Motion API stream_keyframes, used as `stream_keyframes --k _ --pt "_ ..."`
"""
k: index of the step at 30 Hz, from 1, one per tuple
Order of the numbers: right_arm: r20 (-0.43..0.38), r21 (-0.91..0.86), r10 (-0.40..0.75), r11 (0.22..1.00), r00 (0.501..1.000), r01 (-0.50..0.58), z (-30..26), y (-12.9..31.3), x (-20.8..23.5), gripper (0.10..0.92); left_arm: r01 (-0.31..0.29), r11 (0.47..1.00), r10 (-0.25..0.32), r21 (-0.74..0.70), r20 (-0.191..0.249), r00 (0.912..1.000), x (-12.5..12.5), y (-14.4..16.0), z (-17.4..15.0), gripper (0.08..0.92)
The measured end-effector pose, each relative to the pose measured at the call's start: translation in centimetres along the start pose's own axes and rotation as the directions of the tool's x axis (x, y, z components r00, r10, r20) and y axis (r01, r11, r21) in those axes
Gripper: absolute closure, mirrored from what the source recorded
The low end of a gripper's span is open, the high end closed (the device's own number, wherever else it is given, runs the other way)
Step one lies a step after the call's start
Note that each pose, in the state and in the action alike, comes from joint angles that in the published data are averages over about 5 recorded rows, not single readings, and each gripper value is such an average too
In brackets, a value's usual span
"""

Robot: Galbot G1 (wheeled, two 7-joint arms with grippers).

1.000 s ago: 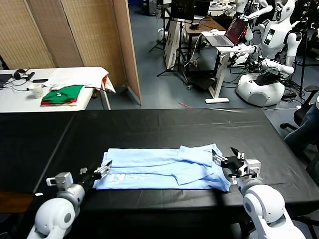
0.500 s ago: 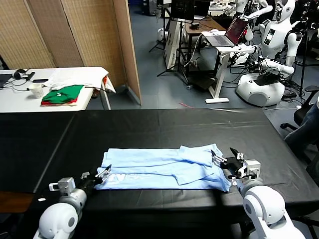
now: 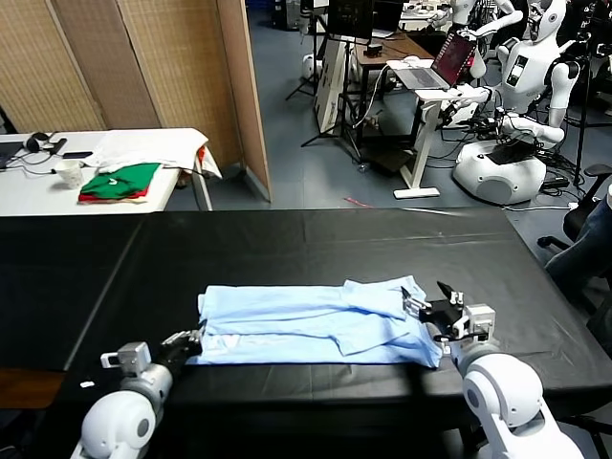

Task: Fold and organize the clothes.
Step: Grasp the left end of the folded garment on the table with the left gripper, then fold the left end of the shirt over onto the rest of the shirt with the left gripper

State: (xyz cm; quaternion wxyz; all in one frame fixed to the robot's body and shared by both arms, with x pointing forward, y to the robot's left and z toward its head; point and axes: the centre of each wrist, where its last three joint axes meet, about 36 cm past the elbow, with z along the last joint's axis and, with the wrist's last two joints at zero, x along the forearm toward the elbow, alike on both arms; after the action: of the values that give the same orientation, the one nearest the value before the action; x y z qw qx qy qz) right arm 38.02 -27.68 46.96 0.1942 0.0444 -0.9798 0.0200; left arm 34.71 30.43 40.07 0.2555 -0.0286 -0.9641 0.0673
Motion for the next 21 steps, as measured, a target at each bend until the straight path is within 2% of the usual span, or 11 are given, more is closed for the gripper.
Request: stream_keyframes --k 6,11,14,18,21 --pt "0.002 -0.014 0.015 1.000 1.000 -0.015 0.2 -0.2 0.0 0.115 0.080 0.983 -0.073 -0.165 0.048 0.9962 0.0 1.3 0.1 0.835" --pt "0.001 -0.023 0.026 0.999 1.000 -0.026 0.4 -0.4 -0.1 0.115 0.192 0.931 -0.164 -0.309 0.114 0.9798 0.1 3.3 -0.3 0.835" --pt "0.002 -0.029 0.030 0.999 1.000 -0.030 0.7 -0.4 -0.2 0.115 0.236 0.902 -0.200 -0.362 0.135 0.9704 0.4 4.6 -0.7 0.835" --pt "0.022 -0.041 0.037 0.999 0.999 -0.036 1.0 -0.4 -0.1 0.115 0.260 0.884 -0.215 -0.388 0.154 0.9642 0.9 5.5 -1.6 0.835" --pt "0.039 -0.048 0.045 0.998 0.998 -0.043 1.3 -0.6 0.2 0.115 0.249 0.902 -0.205 -0.354 0.156 0.9661 1.3 4.9 -2.1 0.835"
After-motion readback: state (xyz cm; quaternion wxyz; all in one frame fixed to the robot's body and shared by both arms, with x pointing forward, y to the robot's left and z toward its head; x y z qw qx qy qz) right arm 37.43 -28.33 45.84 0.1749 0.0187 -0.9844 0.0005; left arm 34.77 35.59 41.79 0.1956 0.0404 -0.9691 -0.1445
